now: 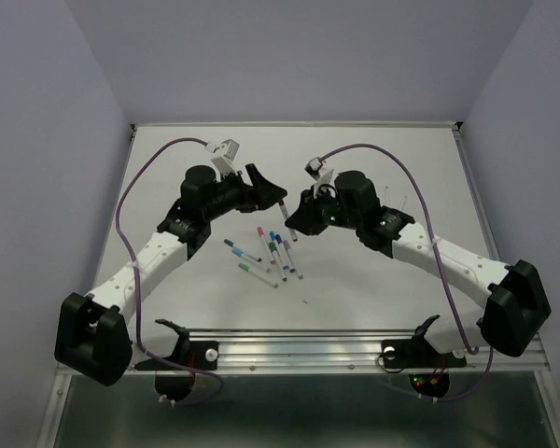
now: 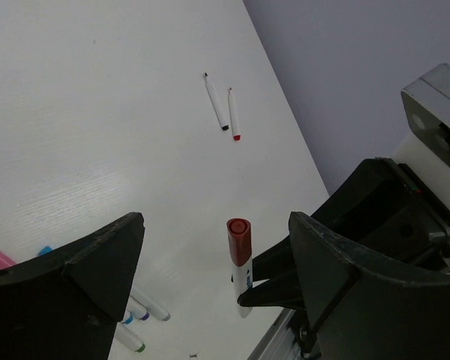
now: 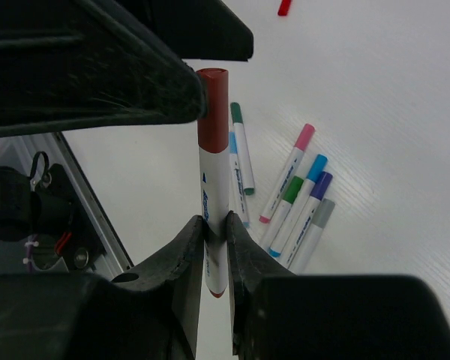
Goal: Open the pen caps
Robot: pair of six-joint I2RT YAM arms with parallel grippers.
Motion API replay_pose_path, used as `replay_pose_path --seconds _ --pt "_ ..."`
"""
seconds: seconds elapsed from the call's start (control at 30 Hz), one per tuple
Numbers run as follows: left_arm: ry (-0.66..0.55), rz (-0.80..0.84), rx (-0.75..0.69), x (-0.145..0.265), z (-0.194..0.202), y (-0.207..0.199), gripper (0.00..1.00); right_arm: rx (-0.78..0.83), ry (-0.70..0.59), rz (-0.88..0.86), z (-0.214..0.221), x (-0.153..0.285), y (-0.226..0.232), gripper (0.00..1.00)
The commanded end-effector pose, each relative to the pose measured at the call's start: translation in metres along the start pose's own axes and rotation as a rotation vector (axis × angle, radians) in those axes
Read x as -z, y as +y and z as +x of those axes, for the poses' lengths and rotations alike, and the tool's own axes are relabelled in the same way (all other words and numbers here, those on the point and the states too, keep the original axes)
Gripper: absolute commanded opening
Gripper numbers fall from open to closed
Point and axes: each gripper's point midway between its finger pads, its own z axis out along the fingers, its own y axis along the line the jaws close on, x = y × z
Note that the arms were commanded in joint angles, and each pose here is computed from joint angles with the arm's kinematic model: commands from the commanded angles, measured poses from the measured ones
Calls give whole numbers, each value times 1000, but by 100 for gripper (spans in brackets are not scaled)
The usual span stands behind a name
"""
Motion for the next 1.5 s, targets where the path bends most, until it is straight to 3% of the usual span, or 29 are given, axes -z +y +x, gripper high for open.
replay_pose_path --seconds 0.0,0.3,0.53,0.67,0.83,1.0,1.33,1.47 --pt "-43 98 -41 -1 -16 -29 84 24 -129 -80 -35 8 20 1" --pt "-31 112 -35 -9 -12 -32 71 23 -132 -81 -42 1 20 1" --pt "-24 120 -38 -11 -10 -35 52 29 -154 -76 -55 -1 21 1" --pt "-27 120 -35 -12 -11 -36 33 29 -149 -85 -56 -3 22 1" --pt "-47 114 -42 -13 -16 -38 17 37 -62 -193 -35 -9 35 1" --pt "-89 73 -36 -16 -25 -33 5 30 139 -353 17 -16 46 1" --pt "-231 -101 7 -34 -73 -13 0 62 320 -472 104 6 79 1" --pt "-329 -164 51 -36 -99 -8 0 18 328 -529 123 9 96 1"
